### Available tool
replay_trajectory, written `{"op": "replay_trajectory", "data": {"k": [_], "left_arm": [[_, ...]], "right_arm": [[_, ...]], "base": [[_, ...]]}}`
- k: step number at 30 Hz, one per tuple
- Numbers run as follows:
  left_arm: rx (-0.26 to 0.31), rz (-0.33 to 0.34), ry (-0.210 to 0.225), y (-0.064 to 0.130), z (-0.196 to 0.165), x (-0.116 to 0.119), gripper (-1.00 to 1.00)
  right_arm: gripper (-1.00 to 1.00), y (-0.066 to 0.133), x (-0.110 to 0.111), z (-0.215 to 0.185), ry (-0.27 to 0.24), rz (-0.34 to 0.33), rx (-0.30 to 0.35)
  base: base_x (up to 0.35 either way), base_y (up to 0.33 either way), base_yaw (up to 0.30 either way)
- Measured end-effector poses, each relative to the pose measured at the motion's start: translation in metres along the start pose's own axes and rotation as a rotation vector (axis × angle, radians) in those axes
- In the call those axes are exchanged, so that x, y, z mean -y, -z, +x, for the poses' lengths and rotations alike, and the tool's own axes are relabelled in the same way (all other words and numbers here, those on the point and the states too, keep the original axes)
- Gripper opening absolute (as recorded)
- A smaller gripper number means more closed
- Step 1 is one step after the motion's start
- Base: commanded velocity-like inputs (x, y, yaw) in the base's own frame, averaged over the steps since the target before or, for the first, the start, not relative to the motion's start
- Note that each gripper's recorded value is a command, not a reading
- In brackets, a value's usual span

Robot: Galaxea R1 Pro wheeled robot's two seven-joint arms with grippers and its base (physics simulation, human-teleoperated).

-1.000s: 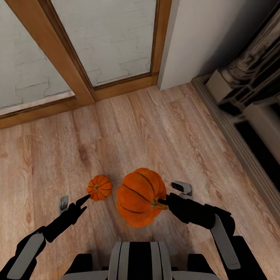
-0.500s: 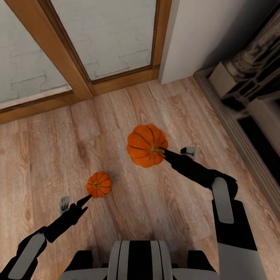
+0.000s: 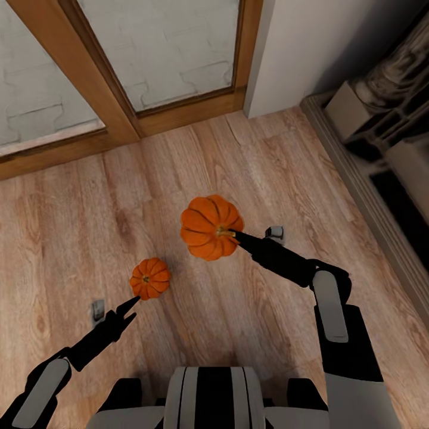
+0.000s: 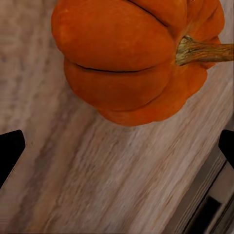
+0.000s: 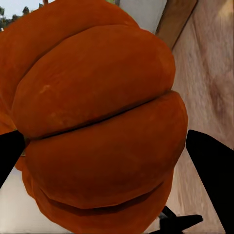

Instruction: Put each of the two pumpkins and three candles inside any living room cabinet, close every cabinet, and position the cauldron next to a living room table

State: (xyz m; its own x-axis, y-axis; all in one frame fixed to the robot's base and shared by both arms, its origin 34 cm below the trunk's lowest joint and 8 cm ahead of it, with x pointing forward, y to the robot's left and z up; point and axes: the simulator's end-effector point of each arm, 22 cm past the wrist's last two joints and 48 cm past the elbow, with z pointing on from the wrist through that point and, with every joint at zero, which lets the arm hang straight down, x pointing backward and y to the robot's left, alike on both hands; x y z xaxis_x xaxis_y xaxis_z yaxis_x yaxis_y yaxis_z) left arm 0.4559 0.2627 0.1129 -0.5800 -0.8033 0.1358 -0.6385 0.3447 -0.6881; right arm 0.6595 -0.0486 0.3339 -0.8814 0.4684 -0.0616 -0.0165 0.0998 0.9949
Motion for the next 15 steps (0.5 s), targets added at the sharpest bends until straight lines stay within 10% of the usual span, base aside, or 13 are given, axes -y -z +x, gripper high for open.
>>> {"op": "replay_trajectory", "data": {"k": [15], "left_arm": [[0.003,0.137,-0.009,0.007,-0.010,0.032,1.00]], "right_arm": [[-1.00,-0.006,-0.005,0.007,0.001,-0.014,-0.022]], "base": [[0.000,0.000,0.000]]}}
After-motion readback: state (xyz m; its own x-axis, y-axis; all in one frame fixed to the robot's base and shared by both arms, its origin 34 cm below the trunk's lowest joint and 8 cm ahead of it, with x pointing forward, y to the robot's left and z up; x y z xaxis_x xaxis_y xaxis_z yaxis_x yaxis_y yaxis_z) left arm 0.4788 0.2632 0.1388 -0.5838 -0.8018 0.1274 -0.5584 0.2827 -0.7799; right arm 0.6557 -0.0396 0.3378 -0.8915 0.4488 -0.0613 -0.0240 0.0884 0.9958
